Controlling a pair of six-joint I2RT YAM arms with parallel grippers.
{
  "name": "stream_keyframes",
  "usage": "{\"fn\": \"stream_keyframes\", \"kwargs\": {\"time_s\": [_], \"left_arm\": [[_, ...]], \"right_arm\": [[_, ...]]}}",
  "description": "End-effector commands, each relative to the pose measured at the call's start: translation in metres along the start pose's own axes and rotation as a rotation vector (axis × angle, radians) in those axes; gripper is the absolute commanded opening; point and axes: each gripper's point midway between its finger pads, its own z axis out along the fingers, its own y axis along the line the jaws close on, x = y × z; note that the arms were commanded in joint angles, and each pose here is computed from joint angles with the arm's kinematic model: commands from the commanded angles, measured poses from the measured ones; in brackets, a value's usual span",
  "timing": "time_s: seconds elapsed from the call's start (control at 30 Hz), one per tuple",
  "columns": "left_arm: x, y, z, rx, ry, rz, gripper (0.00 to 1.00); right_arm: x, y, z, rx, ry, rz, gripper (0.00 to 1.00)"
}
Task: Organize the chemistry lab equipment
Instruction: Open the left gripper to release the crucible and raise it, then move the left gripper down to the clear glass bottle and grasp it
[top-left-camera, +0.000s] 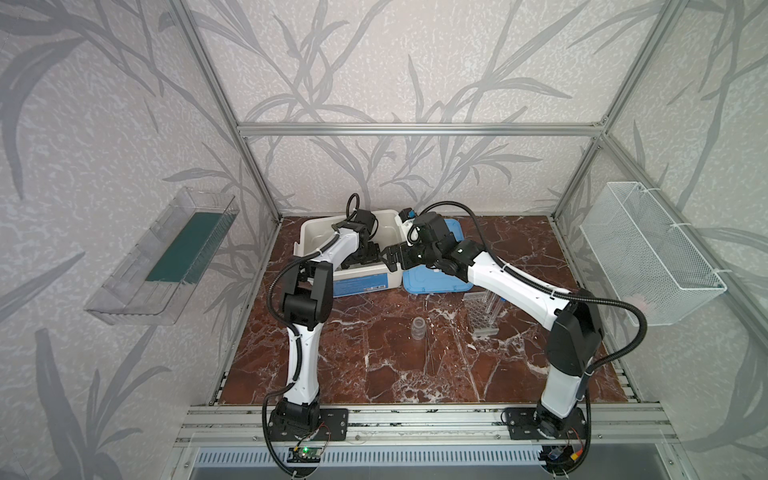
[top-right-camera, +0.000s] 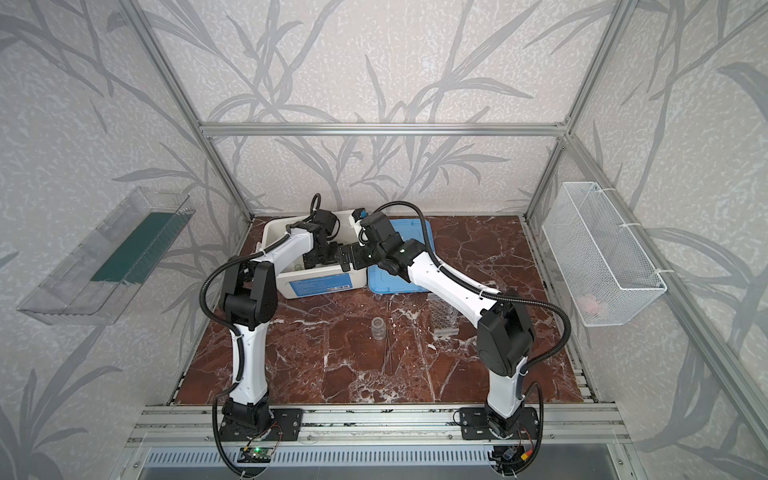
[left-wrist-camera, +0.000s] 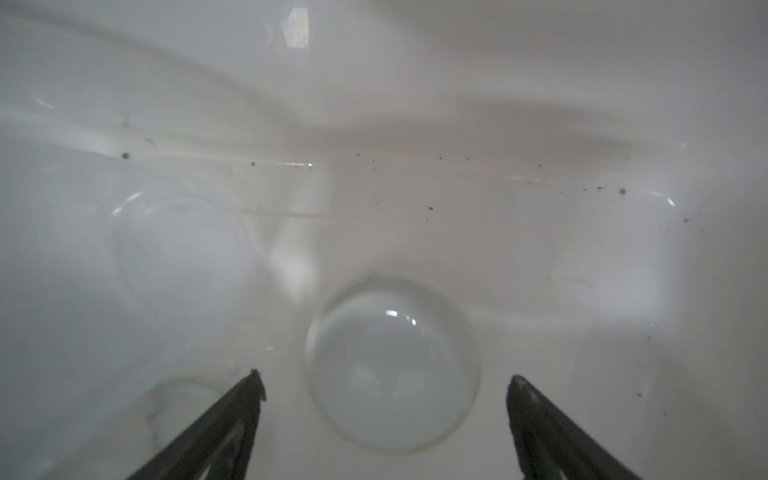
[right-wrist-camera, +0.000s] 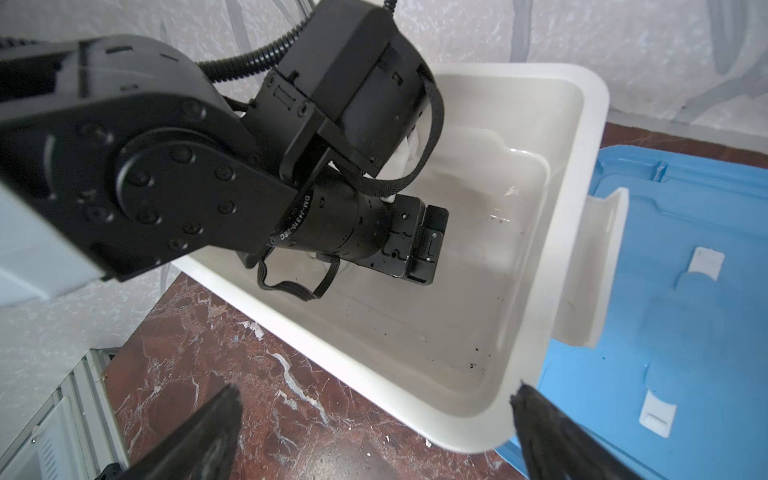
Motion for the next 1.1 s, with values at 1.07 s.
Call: {"fn": "stream_keyframes", "kwargs": {"time_s": [1.07], "left_arm": [[0.220,-0.086,-0.216,0.407,0.099,0.400,0.95]], "right_arm": [[0.164,-0.031,-0.179,0.064,0.168,0.074,0.97]]}}
